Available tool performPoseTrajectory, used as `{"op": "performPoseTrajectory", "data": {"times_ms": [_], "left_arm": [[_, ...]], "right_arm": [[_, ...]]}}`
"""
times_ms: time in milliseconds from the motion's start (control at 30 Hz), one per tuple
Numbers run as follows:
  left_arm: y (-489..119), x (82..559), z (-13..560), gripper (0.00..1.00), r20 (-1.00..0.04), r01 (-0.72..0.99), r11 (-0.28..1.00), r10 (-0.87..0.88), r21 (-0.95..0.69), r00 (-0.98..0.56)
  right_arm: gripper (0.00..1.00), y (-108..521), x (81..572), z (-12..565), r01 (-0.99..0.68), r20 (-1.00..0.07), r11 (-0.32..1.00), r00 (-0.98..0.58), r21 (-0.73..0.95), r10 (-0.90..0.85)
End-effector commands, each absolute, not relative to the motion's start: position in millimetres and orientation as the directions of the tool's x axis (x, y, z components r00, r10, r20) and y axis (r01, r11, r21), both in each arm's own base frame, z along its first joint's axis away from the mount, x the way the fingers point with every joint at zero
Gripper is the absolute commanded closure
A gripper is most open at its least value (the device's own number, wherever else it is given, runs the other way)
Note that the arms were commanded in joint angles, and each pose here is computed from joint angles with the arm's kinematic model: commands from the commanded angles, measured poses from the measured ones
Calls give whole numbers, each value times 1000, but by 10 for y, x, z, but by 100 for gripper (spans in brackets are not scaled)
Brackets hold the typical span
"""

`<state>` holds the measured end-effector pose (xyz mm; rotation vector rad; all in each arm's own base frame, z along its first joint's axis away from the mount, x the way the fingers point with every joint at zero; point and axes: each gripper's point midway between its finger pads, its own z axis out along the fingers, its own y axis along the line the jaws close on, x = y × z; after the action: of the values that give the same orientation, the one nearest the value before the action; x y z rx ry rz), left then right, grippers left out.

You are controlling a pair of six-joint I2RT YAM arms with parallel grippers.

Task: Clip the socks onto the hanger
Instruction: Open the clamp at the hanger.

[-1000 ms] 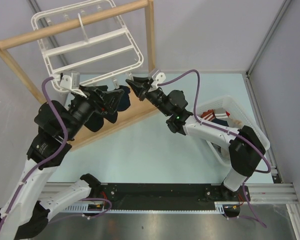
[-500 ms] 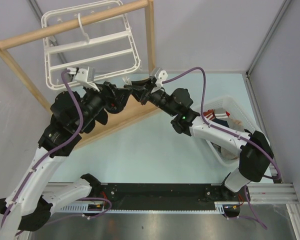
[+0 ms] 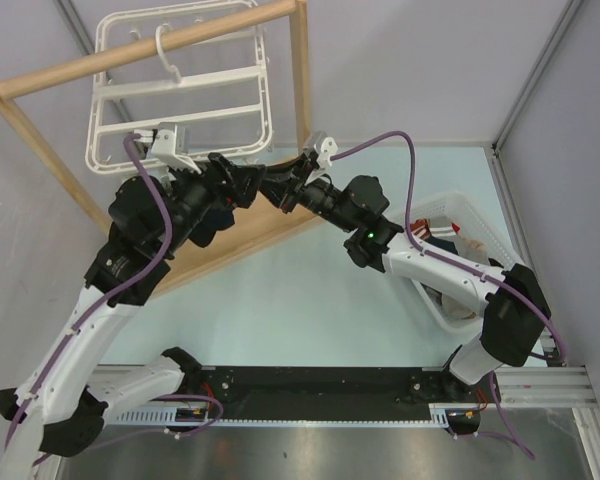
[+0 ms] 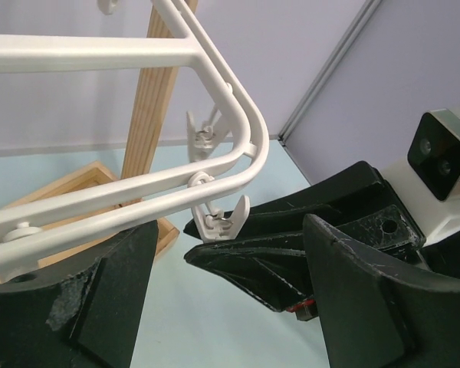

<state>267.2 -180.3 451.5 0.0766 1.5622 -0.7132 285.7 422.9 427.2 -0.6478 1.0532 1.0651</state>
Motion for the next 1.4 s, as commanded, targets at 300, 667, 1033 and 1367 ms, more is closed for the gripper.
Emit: {"op": "performPoseTrajectory", "data": {"times_ms": [300,667,1033,1367], "left_arm": [[-1831,2866,4622,31,-906,416,808,-408,-417,-115],[-1755,2923,4669,53,-880,386,802,-471,-455,-58],[-1790,2934,4601,87,-889,394,806,-453,-442,-71],[-1739,2908,4550,100,-898,380,821,-435,-426,-69]], "right_arm": [[100,4180,2747,4573,-934,-898,355,117,46,425],[100,4230,2749,4515,-936,-904,346,101,55,415],[56,4160,2802,4401,-914,-934,398,78,72,349],[26,3212,3040,3998,-684,-995,722,-44,98,93]]}}
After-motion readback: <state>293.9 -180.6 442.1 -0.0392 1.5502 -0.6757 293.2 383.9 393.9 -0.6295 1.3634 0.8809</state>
